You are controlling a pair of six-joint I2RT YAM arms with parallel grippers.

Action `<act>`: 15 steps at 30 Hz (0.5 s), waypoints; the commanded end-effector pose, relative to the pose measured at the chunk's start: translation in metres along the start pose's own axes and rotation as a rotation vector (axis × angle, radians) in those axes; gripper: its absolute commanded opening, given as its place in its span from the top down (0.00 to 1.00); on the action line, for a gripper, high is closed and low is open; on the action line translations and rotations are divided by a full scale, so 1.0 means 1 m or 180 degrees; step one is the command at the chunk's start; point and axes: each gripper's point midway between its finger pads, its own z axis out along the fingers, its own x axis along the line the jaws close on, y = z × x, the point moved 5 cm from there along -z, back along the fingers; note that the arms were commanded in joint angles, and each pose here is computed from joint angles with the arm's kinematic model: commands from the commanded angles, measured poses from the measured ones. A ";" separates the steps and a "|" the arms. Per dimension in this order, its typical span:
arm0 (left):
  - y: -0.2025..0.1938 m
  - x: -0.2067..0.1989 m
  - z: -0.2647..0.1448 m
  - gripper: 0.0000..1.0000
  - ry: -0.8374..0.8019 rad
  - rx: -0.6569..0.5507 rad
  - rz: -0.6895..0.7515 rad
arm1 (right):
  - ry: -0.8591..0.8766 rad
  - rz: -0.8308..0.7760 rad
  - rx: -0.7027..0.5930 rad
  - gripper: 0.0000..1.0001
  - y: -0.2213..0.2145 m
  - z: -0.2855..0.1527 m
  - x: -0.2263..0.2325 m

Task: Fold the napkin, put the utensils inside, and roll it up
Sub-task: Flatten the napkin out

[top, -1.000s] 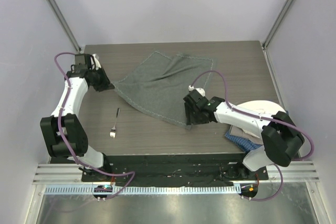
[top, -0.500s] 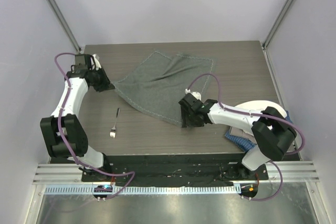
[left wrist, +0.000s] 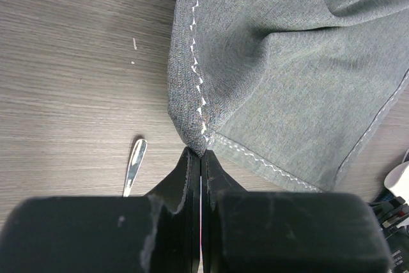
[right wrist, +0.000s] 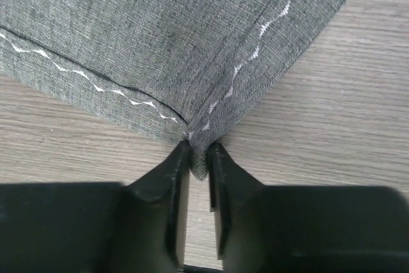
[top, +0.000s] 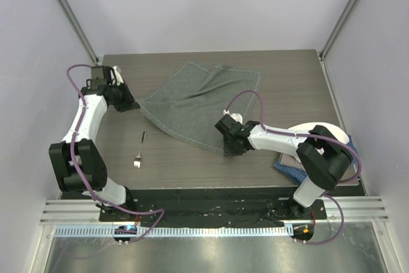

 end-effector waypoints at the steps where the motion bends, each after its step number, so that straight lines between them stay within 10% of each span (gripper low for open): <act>1: 0.007 -0.008 -0.015 1.00 -0.0115 -0.0150 0.0069 | -0.0018 -0.0057 -0.0104 0.83 0.007 -0.001 0.003; 3: 0.009 -0.010 -0.016 1.00 -0.0133 -0.0173 0.0064 | 0.0020 -0.0080 -0.0227 0.99 0.020 -0.013 0.007; 15: 0.094 -0.078 -0.114 1.00 -0.0559 -0.1165 0.0183 | 0.0017 -0.0045 -0.2080 0.99 0.161 -0.198 -0.012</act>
